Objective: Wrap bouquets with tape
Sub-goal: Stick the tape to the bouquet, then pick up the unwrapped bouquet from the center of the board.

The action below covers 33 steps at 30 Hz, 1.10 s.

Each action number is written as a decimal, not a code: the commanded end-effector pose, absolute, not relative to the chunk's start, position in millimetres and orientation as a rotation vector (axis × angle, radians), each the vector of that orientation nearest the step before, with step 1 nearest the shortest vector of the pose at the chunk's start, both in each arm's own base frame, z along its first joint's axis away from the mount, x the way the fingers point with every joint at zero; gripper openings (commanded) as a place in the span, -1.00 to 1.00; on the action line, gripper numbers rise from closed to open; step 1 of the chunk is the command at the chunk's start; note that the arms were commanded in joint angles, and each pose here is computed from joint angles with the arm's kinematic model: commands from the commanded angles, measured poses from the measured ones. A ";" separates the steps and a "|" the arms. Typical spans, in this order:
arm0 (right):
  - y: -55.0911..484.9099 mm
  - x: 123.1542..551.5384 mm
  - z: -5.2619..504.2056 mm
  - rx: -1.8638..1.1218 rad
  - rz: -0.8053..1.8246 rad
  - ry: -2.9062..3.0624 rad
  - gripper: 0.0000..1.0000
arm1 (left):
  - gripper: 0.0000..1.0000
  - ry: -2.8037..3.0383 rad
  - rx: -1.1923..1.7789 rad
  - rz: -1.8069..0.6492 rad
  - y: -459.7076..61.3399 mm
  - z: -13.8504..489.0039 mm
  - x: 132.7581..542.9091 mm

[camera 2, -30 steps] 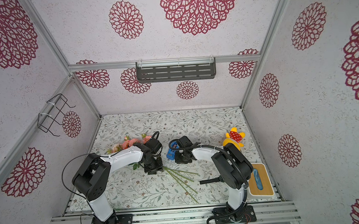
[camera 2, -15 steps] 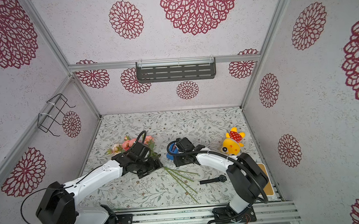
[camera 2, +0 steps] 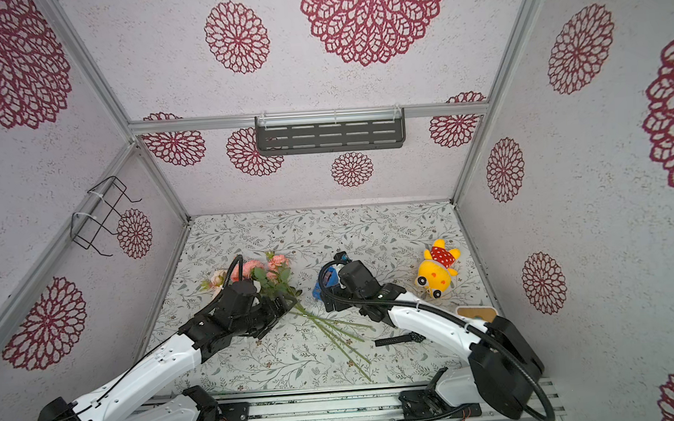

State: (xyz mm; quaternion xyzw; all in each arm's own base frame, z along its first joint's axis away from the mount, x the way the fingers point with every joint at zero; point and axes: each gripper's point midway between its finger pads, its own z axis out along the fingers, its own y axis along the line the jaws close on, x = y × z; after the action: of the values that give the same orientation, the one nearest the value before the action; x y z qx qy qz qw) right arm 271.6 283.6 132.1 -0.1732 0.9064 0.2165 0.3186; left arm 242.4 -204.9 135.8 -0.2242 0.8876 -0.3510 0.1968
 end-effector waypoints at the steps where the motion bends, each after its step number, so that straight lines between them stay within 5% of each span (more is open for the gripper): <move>1: 312.9 267.1 135.4 -0.514 0.615 2.377 0.80 | 0.95 2.400 -0.709 -1.015 -201.7 141.3 254.0; 8: 341.4 270.1 93.5 -0.680 0.511 2.479 0.51 | 0.95 2.248 -0.863 -1.168 -201.1 132.2 262.6; 33: 350.4 251.9 40.0 -0.894 0.463 2.560 0.50 | 0.96 2.272 -0.843 -1.110 -196.8 127.2 260.2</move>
State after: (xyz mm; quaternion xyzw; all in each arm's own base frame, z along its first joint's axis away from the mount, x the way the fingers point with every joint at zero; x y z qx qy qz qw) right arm 256.5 346.3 32.3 -0.3007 0.9224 0.1569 0.1847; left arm 257.0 -201.3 123.3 -0.2966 0.8380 -0.4003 0.2227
